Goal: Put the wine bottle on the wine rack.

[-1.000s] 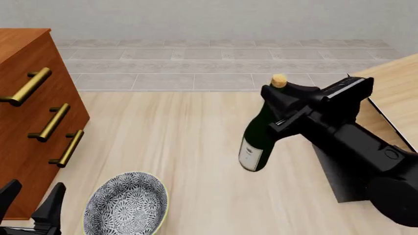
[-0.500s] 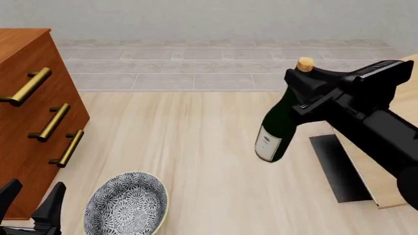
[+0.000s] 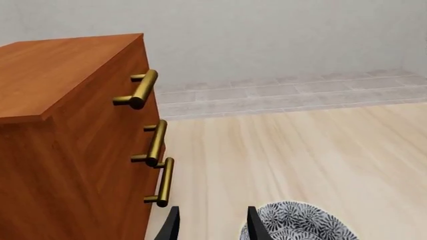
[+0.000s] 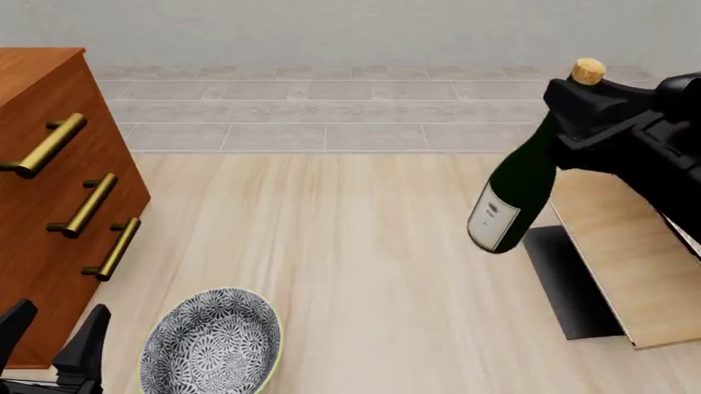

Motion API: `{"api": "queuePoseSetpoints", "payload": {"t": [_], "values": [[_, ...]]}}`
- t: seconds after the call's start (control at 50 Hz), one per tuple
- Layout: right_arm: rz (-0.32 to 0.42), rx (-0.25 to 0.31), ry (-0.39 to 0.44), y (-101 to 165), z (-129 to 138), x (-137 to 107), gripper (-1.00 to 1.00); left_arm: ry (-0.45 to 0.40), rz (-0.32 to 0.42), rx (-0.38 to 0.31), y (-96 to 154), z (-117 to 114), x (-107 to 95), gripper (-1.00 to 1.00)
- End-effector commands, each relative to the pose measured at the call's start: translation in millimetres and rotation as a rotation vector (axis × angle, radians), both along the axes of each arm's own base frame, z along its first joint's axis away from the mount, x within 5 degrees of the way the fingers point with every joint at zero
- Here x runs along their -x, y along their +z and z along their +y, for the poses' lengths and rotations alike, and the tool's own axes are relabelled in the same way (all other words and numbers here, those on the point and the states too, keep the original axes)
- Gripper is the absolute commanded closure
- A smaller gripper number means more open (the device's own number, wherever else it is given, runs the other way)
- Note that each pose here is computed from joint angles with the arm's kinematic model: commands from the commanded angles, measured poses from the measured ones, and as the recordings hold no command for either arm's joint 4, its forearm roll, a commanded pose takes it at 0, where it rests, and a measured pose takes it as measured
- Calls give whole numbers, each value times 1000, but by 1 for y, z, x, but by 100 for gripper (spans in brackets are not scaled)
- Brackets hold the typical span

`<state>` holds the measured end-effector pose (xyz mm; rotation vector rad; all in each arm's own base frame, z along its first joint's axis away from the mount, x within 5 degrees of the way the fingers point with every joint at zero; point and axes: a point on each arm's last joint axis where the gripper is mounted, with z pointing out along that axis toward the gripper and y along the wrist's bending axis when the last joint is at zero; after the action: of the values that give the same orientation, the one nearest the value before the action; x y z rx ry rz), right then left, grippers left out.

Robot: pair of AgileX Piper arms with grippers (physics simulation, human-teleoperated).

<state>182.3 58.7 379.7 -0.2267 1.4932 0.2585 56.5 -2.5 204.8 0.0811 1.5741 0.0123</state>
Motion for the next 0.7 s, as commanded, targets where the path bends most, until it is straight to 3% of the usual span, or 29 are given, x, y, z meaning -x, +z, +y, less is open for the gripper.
{"api": "queuePoseSetpoints", "payload": {"t": [0.02, 0.7], "values": [[-12, -24, -74, 19, -17, 7, 100, -3, 1, 2, 0, 0, 0, -100], [-21, -66, -211, 47, -43, 17, 100, -4, 8, 9, -1, 0, 0, -100]]}}
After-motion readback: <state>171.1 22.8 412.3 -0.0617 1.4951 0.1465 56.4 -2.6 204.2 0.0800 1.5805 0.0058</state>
